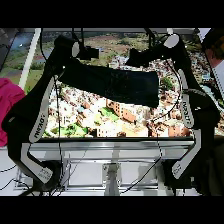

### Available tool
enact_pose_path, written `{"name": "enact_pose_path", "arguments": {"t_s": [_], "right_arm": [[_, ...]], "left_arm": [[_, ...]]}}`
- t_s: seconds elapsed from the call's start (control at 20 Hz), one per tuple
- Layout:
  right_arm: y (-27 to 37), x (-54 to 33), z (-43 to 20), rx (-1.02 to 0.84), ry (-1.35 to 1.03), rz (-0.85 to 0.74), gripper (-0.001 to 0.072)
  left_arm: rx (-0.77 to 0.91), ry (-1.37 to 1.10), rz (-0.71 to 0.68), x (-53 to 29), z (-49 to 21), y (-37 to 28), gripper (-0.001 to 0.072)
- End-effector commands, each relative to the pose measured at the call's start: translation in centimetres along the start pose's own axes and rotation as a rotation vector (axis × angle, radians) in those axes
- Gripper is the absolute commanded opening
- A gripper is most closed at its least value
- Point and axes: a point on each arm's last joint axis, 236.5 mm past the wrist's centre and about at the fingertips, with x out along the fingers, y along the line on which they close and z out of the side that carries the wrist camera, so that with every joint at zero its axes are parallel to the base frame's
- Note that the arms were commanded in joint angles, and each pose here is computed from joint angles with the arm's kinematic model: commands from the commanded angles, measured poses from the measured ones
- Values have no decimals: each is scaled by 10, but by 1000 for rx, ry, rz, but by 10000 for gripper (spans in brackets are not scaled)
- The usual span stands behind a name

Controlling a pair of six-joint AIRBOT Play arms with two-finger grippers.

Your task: Fold the clothes and pants, and hang the long-sleeved shirts on hangers.

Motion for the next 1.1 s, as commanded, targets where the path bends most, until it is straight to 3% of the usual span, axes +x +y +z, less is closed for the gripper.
{"name": "enact_pose_path", "arguments": {"t_s": [0.0, 0.3, 0.5, 0.6, 0.65, 0.7, 0.75, 0.95, 1.05], "right_arm": [[-48, -26, -12, 7, 60, -35, 38], [-135, -93, -45, 145, 38, 9, 38], [-166, -125, -85, 367, -27, 198, 41], [-189, -112, -119, 483, 14, 202, 57], [-196, -102, -132, 527, 25, 197, 160], [-200, -89, -141, 562, 32, 188, 352], [-202, -79, -150, 575, 50, 176, 464], [-223, -57, -169, 465, 115, -1, 507], [-231, -55, -161, 443, 89, -49, 660]], "left_arm": [[86, 72, 1, -2, -17, 0, 11], [239, 178, -13, -18, -37, 15, 10], [158, 142, -259, -29, -27, -11, 10], [95, 94, -397, -38, -14, -26, 10], [58, 66, -440, -42, -6, -28, 10], [43, 48, -458, -43, -1, -26, 10], [42, 41, -458, -43, 1, -23, 10], [48, 63, -456, -44, -4, -19, 10], [64, 73, -462, -44, -8, -22, 10]]}}
